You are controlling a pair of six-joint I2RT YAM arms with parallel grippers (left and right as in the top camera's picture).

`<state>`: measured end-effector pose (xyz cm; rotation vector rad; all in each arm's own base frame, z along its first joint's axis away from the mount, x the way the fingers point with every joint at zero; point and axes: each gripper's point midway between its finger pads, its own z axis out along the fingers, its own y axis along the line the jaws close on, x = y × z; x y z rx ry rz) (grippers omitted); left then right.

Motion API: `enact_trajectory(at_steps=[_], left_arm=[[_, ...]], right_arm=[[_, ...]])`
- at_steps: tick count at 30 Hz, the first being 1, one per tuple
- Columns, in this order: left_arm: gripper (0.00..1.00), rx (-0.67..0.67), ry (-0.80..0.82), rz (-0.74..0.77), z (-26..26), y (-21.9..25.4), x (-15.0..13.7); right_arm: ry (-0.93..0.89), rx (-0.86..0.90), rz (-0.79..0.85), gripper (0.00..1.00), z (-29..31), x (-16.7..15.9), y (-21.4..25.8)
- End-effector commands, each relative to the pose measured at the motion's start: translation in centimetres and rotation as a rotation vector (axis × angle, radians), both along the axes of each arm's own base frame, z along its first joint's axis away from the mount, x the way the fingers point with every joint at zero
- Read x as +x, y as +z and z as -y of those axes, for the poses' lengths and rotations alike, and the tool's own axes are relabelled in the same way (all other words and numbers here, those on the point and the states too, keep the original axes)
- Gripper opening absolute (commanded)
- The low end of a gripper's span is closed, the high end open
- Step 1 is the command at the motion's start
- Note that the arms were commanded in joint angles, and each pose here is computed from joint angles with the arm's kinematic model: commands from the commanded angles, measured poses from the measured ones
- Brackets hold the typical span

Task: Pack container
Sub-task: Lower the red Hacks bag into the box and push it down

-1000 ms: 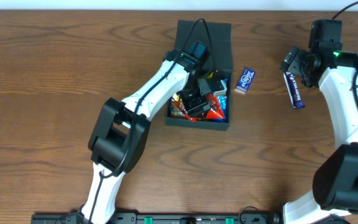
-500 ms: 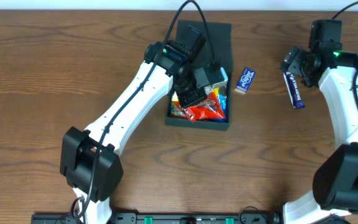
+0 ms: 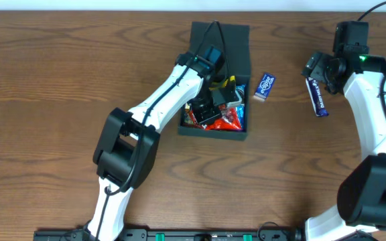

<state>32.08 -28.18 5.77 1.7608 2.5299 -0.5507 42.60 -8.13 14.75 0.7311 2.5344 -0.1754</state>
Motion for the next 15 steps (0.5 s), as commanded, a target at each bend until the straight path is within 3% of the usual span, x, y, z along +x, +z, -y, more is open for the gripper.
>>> enact_trajectory(at_steps=[1, 10, 15], left_arm=[[0.06, 0.105, 0.013, -0.012, -1.6, -2.7, 0.3], [0.06, 0.257, 0.008, 0.08, -4.2, -3.6, 1.9], [0.06, 0.267, 0.008, 0.07, -4.5, -3.1, 1.5]], right_arm=[[0.003, -0.02, -0.001, 0.99, 0.4, -0.3, 0.5], [0.003, -0.02, -0.004, 0.99, 0.4, -0.4, 0.4], [0.003, -0.02, -0.003, 0.99, 0.4, -0.4, 0.4]])
